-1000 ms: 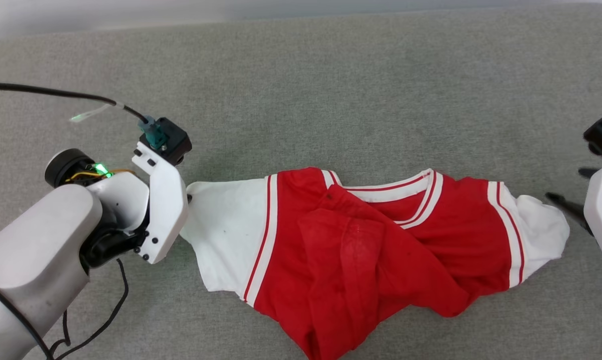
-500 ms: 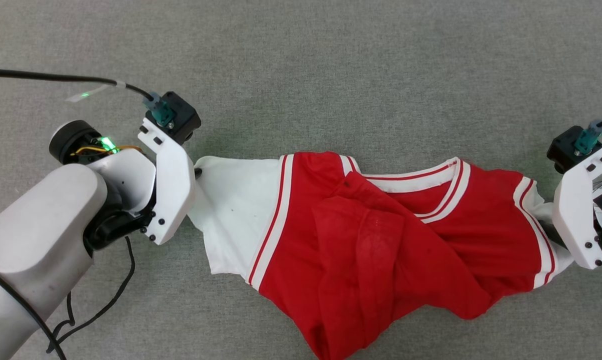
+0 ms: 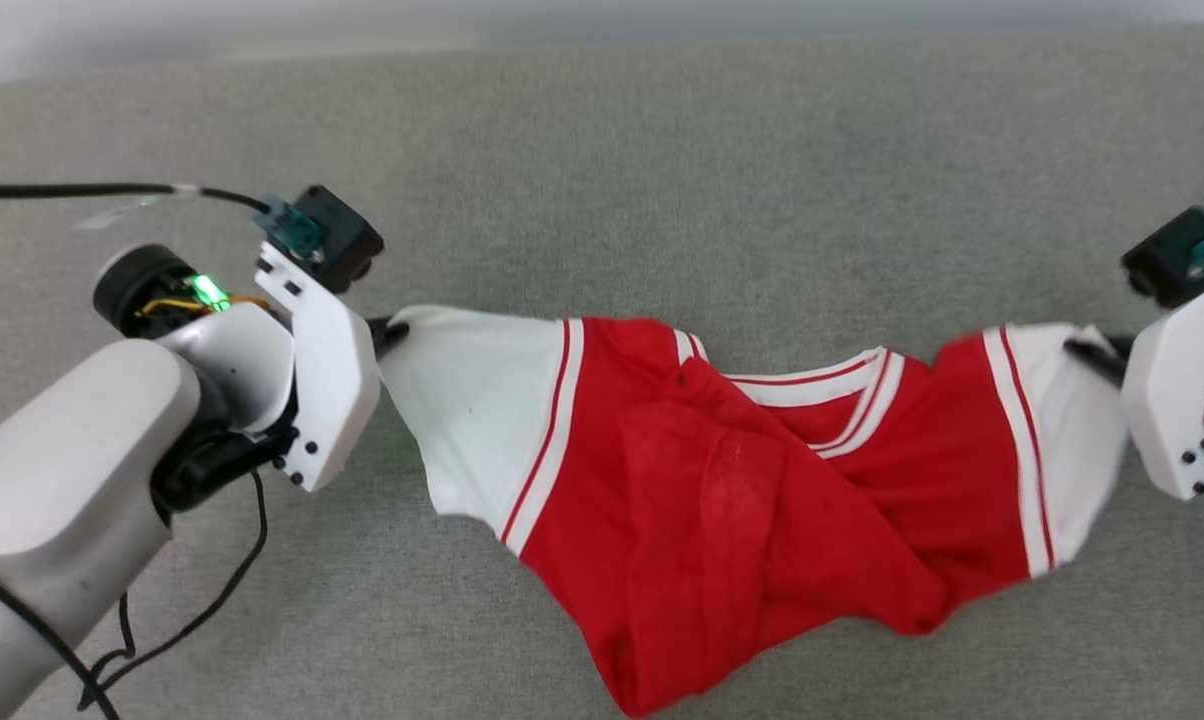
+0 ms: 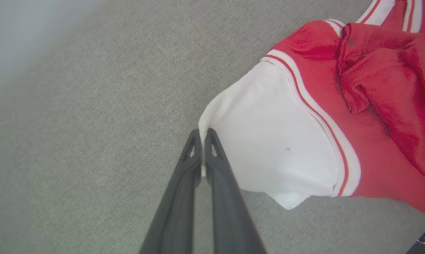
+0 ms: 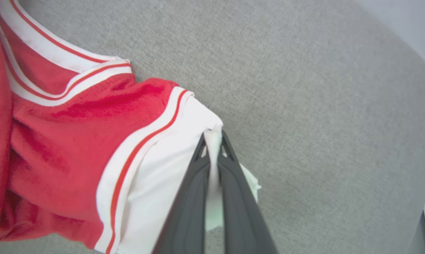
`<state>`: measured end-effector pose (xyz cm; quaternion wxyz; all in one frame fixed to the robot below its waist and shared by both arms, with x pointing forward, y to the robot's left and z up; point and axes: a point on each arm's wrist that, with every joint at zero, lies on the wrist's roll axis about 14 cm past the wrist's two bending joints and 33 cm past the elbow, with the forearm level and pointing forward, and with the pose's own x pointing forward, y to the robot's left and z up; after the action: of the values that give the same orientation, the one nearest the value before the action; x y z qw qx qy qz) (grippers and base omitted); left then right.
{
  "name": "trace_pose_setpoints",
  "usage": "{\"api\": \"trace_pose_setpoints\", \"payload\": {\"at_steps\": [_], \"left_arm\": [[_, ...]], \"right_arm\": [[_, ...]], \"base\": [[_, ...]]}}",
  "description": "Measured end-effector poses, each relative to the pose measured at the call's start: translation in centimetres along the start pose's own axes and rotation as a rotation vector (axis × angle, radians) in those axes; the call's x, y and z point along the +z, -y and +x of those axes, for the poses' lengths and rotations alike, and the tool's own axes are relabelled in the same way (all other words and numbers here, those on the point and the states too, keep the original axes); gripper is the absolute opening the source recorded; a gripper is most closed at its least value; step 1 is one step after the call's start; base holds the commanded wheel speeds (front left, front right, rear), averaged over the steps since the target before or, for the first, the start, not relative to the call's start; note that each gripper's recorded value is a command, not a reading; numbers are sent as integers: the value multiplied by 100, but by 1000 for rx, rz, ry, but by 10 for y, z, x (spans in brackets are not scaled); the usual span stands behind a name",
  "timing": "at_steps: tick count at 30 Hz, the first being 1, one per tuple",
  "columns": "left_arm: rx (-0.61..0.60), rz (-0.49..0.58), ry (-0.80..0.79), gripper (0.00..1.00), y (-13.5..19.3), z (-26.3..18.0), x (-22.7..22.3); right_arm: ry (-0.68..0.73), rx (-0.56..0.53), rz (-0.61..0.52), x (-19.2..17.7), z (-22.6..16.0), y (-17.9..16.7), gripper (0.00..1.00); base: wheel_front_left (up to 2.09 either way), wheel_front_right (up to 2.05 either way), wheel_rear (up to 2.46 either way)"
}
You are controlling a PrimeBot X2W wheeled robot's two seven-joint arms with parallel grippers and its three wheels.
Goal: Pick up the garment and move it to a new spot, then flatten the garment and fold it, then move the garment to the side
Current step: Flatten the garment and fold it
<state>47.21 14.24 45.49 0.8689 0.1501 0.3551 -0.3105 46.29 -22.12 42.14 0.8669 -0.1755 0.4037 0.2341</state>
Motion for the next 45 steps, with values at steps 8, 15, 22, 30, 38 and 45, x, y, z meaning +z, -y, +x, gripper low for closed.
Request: {"api": "trace_pose_setpoints", "payload": {"at_steps": [8,15,22,30,38,45], "left_arm": [[93,95,279,0,-9,-59,77],[191,177,530,0,-30,-99,163],[278,200,680,0,-64,-97,232],[395,196,830,0,-124,-80,294],[466,162,974,0,-174,-59,323],[471,97,997,0,-200,-24,310]], "right_arm": [[362,-101,-86,92,-70,23,0],[615,-210,-166,177,-116,50,0],[728,-317,-232,255,-118,78,0],[813,-443,-284,326,-94,118,0],[921,-527,-334,372,-69,143,0],[914,-504,-315,372,-16,148,0]], "base": [[0,0,0],[0,0,0],[0,0,0],[0,0,0],[0,0,0],[0,0,0]]}}
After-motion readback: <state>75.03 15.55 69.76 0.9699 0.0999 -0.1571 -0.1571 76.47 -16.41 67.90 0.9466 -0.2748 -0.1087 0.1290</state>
